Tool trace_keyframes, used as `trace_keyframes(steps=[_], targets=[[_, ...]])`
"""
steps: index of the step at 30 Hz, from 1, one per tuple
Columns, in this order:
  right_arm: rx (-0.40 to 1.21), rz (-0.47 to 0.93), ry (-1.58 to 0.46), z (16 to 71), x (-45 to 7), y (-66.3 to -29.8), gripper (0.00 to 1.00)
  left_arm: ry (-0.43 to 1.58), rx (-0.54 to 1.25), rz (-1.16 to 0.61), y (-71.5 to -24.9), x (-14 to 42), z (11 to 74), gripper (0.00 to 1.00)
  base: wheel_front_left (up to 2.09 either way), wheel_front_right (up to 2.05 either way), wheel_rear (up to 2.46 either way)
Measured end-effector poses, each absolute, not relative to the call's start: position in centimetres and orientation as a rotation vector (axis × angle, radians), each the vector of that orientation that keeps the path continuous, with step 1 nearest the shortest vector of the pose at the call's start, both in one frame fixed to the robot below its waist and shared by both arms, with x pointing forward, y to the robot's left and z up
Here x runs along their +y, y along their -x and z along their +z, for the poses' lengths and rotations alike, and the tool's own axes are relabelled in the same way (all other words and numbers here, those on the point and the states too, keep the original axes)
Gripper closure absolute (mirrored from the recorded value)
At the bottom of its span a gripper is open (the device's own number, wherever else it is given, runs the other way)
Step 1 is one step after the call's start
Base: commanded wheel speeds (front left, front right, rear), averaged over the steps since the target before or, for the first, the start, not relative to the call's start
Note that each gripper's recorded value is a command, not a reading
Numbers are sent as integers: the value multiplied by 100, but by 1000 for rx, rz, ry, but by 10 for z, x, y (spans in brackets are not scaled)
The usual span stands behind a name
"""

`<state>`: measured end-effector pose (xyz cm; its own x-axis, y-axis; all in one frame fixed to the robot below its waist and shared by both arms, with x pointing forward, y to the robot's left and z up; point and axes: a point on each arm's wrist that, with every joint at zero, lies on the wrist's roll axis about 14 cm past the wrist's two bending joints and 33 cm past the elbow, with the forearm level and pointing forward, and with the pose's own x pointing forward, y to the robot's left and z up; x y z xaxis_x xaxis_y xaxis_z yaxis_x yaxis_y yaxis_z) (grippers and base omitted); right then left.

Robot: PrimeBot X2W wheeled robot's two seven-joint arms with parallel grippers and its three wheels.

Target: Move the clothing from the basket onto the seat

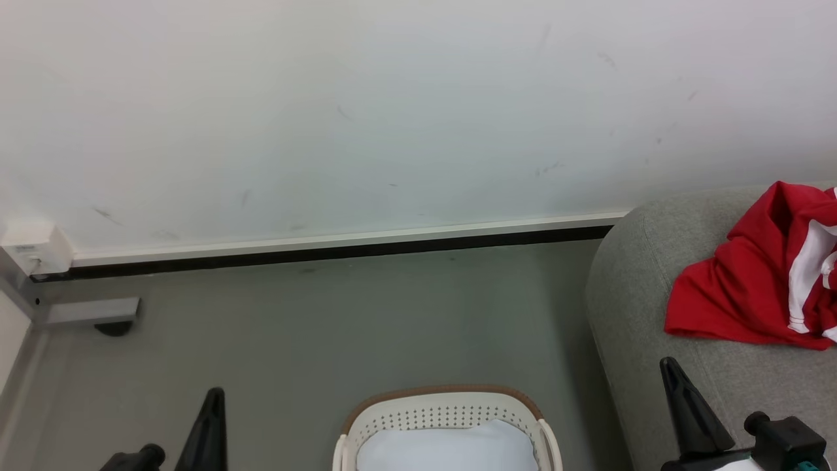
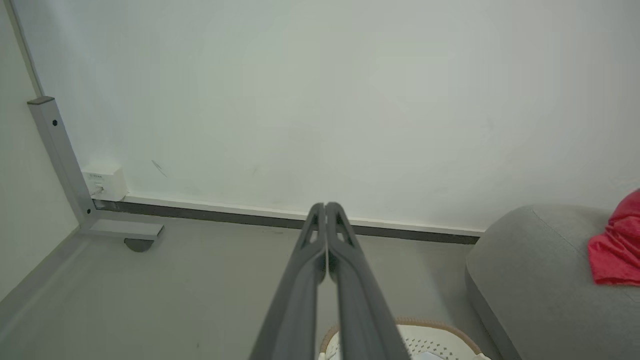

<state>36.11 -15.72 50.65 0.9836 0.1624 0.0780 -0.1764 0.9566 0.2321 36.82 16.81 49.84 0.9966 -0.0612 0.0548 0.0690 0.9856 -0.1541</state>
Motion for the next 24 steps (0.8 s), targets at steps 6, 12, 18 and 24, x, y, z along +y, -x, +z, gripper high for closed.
trace_keyframes(steps=[6,12,18,24], targets=[[-38,137,-346,504,-164,-363,100,272,-23,-35,-369,174,494,100,0,0,0],[-23,106,-446,503,-169,-365,100,382,-14,-13,-370,178,493,100,0,0,0],[-8,79,-542,501,-175,-366,100,485,0,4,-372,180,492,100,0,0,0],[1,58,-630,500,-179,-368,100,575,11,18,-373,183,491,100,0,0,0]])
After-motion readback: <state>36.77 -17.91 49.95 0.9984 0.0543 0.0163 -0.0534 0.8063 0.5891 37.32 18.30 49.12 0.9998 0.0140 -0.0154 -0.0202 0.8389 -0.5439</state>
